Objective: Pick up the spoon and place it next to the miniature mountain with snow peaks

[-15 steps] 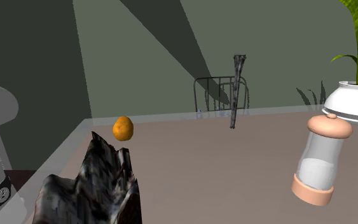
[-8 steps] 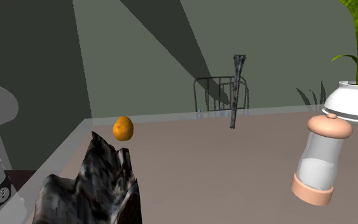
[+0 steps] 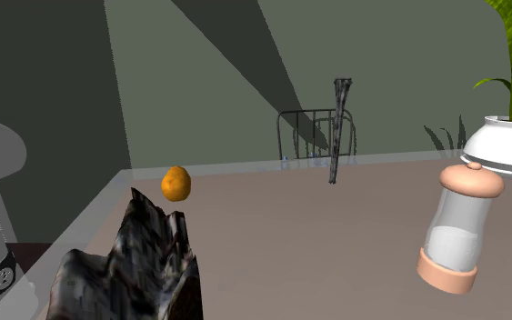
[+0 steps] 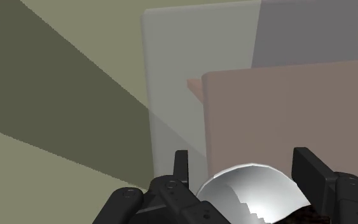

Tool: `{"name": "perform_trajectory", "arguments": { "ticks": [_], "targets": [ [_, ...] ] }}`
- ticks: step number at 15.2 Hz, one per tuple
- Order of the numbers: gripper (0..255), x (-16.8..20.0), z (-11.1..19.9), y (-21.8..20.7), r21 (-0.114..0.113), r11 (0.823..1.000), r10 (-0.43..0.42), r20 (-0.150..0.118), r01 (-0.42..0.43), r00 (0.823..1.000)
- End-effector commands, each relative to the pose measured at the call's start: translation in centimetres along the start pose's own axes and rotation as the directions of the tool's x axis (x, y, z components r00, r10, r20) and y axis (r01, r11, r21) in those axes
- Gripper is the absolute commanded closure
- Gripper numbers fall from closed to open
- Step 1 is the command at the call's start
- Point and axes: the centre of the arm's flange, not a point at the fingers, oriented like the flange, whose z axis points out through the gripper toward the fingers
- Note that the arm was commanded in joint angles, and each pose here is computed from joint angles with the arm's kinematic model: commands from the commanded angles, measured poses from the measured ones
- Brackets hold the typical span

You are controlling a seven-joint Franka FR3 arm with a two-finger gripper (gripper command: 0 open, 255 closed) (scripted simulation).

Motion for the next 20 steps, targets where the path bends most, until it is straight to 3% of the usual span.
{"name": "perform_trajectory", "arguments": {
  "ticks": [1, 6, 13, 14, 19, 20],
  "targets": [
    [255, 0.2, 1.0, 0.1, 0.0, 1.0, 0.0, 0.0, 0.0, 1.0],
    [255, 0.6, 3.5, 0.2, 0.0, 1.0, 0.0, 0.0, 0.0, 1.0],
    [255, 0.6, 3.5, 0.2, 0.0, 1.0, 0.0, 0.0, 0.0, 1.0],
    [0, 0.6, 3.5, 0.2, 0.0, 1.0, 0.0, 0.0, 0.0, 1.0],
    [0, 0.6, 3.5, 0.2, 0.0, 1.0, 0.0, 0.0, 0.0, 1.0],
    [0, 0.6, 2.1, 0.2, 0.0, 1.0, 0.0, 0.0, 0.0, 1.0]
  ]
}}
